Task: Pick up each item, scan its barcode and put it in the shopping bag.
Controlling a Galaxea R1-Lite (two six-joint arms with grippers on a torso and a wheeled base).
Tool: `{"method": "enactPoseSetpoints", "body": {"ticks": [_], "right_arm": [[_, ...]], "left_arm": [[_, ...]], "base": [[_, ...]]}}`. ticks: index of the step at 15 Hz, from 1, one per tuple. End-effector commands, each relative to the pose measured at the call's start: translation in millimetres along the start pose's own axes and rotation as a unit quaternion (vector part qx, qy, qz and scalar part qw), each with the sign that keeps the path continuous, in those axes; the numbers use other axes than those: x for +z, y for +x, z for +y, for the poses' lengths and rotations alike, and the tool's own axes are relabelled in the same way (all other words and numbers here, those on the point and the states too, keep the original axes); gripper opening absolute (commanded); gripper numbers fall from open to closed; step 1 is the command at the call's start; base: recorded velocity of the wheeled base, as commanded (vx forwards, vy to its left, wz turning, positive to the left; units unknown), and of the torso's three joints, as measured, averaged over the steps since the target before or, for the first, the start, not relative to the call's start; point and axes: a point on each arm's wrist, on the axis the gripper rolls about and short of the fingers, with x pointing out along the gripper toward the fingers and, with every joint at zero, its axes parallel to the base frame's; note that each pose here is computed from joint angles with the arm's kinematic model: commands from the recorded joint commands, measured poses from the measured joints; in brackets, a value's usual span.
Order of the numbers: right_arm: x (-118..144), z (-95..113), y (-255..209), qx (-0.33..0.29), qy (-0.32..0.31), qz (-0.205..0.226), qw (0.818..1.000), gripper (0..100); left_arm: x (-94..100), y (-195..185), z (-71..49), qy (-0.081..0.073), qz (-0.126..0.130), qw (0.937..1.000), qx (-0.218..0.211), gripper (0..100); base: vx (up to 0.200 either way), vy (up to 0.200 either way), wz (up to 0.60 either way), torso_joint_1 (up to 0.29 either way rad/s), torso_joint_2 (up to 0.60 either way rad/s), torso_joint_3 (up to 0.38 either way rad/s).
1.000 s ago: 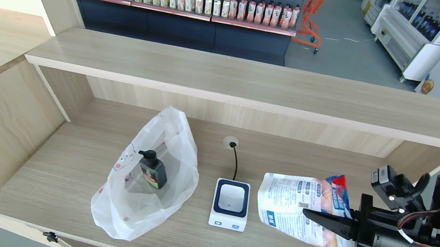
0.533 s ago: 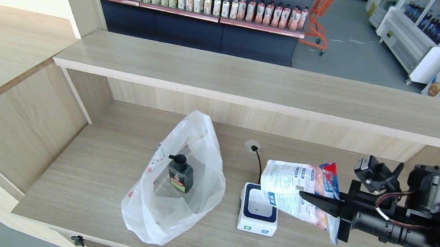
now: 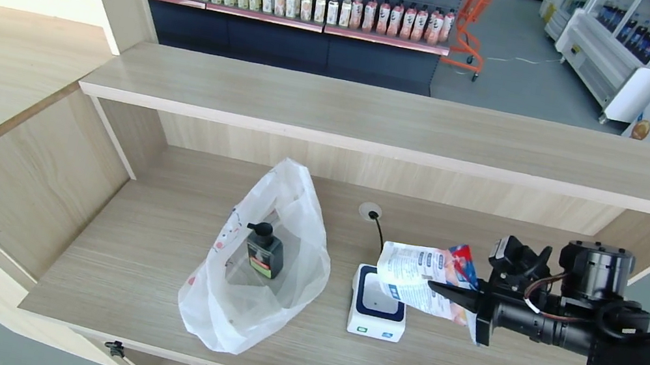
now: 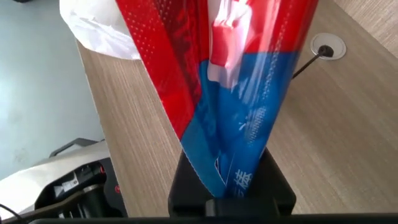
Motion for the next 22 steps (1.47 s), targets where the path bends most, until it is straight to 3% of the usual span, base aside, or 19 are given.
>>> {"method": "enactPoseSetpoints", "body": {"ticks": [1,11,20,22], "right_arm": [[-12.4,-5.2,11.2,0.004,0.001,0.003,1.0,0],[-37.1,-9.6,34.2,0.038,-0.081,0.0,0.996,0],[-25.7,-14.1,37.2,0.034,-0.099,-0.014,0.994,0],[-6.9,-16.4,27.9,0.023,-0.076,-0.027,0.997,0]], "left_arm": [[-0.1,0.0,0.0,0.0,0.0,1.0,0.0,100],[-0.1,0.0,0.0,0.0,0.0,1.0,0.0,100],[-0.1,0.0,0.0,0.0,0.0,1.0,0.0,100],[-0.1,0.0,0.0,0.0,0.0,1.0,0.0,100]], "base": [[0.0,0.0,0.0,0.0,0.0,0.0],[0.0,0.0,0.0,0.0,0.0,0.0],[0.0,0.0,0.0,0.0,0.0,0.0],[0.0,0.0,0.0,0.0,0.0,0.0]]}}
